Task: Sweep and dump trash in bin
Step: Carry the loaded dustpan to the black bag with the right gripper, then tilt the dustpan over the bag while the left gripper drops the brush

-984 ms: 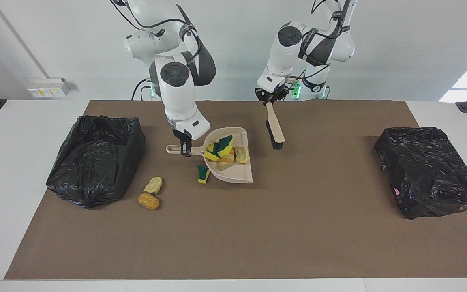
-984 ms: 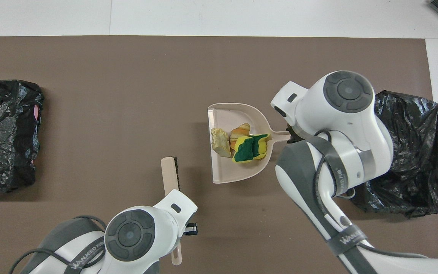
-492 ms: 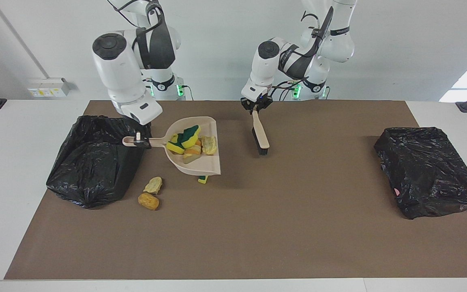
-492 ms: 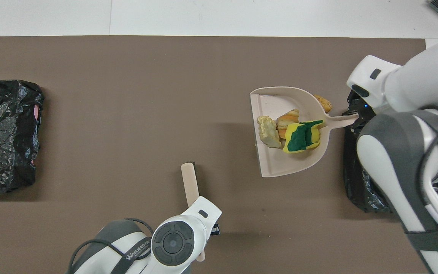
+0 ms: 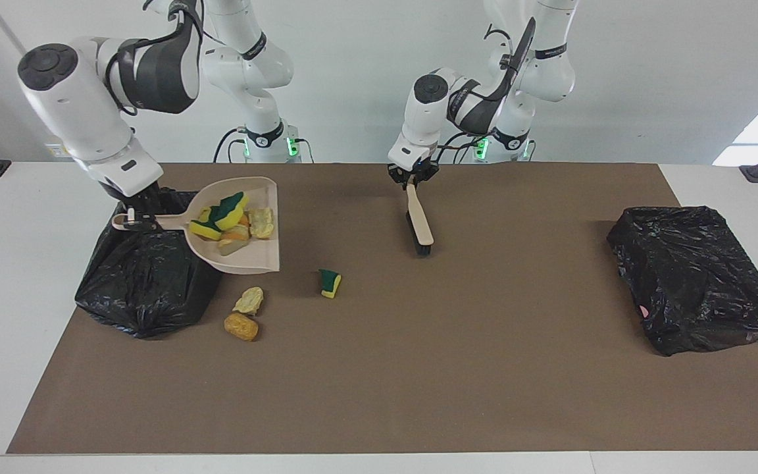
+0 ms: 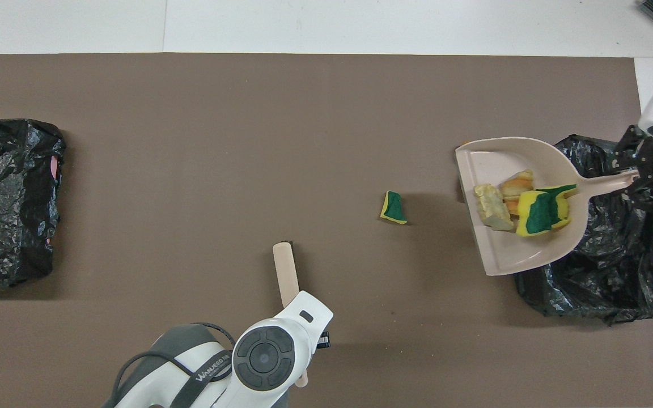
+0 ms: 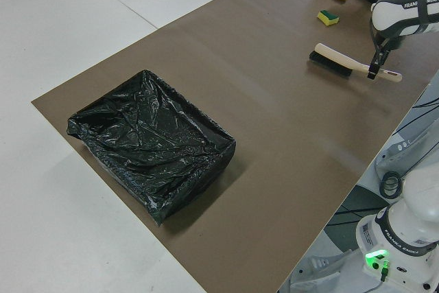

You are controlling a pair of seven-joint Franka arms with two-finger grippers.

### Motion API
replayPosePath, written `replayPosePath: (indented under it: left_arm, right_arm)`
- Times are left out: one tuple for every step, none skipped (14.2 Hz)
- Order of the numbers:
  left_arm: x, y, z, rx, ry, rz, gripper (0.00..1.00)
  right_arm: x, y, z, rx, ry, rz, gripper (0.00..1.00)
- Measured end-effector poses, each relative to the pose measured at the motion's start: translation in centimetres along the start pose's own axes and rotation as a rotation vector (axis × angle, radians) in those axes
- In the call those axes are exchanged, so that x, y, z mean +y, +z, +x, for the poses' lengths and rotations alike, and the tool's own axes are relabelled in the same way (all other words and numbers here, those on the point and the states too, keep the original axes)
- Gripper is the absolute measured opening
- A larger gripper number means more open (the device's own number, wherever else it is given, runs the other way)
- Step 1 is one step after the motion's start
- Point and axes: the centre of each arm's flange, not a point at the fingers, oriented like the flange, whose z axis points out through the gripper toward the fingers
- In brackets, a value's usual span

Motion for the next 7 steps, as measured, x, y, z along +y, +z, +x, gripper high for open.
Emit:
replayPosePath:
  left_arm:
    - [0.1, 0.1, 0.0, 0.002, 0.001, -0.001, 0.26]
    - [0.1, 0.1, 0.0, 0.003, 0.002, -0.002, 0.26]
    - [0.1, 0.2, 0.0, 0.002, 0.002, -0.001, 0.26]
    - [0.1, 0.4, 0.1, 0.001, 0.001, 0.000, 0.26]
    - [0.1, 0.6, 0.1, -0.001, 0.001, 0.002, 0.26]
    - [0.1, 0.7, 0.2, -0.001, 0.001, 0.002, 0.29]
    - [0.2, 0.7, 0.2, 0.001, 0.001, 0.001, 0.29]
  right_arm:
    - [-0.5, 0.1, -1.7, -0.024, -0.001, 0.008, 0.31]
    - [-1.1, 0.1, -3.4, -0.044, -0.002, 0.016, 0.31]
    - [-1.7, 0.1, -5.0, -0.067, -0.002, 0.024, 0.31]
    - [-2.3, 0.1, -6.6, -0.101, 0.003, 0.031, 0.31]
    - [-2.8, 0.0, -7.9, -0.136, 0.012, 0.038, 0.31]
    - [-3.2, -0.1, -8.8, -0.165, 0.019, 0.045, 0.31]
    - [-3.6, -0.2, -9.6, -0.197, 0.023, 0.051, 0.31]
